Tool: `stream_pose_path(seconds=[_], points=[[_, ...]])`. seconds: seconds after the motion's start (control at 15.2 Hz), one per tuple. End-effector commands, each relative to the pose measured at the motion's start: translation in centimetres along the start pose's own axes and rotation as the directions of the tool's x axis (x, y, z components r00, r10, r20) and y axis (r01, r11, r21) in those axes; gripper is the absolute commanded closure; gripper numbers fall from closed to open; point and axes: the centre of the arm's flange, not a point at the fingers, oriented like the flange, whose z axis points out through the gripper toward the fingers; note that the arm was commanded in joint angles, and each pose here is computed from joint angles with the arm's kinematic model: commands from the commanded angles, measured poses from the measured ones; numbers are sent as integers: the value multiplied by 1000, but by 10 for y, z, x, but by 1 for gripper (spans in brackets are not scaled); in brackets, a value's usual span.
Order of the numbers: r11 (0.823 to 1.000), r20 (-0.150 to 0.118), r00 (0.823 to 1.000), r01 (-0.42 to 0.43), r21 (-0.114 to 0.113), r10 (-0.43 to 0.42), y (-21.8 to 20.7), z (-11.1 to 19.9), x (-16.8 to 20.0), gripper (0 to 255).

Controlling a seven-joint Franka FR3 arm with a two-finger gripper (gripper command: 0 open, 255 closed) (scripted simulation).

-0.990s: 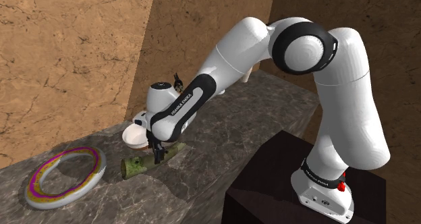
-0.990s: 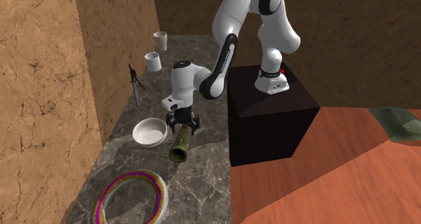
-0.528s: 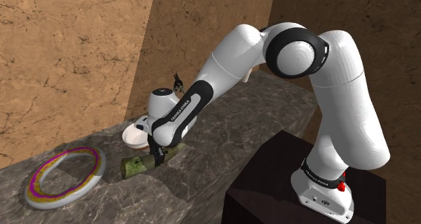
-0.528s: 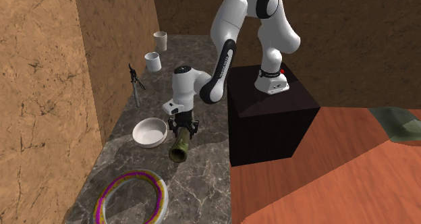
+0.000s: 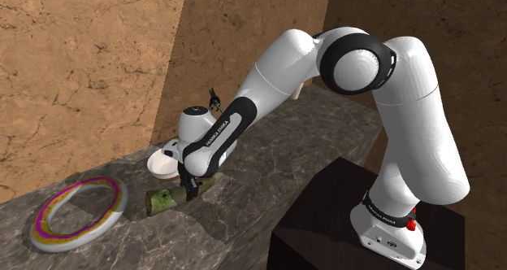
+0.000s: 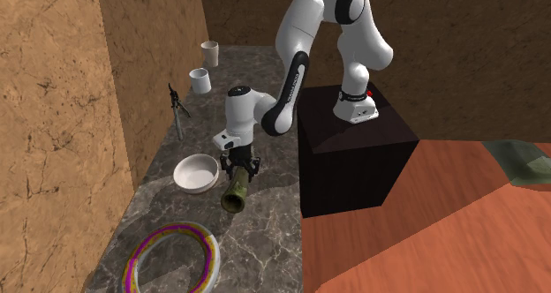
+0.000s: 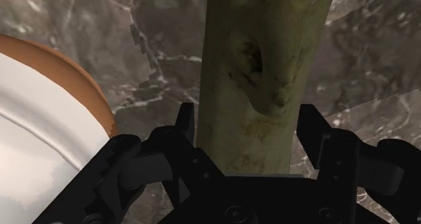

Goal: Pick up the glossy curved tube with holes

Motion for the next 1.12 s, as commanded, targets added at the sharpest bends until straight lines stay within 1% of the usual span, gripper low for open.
stream_pose_path(seconds=[0.0, 0.92, 1.06], points=[[1000, 0, 1000, -1, 0, 1, 0, -4, 1, 255], [1000, 0, 1000, -1, 0, 1, 2, -76, 20, 255], [1000, 0, 1000, -1, 0, 1, 2, -76, 20, 255]])
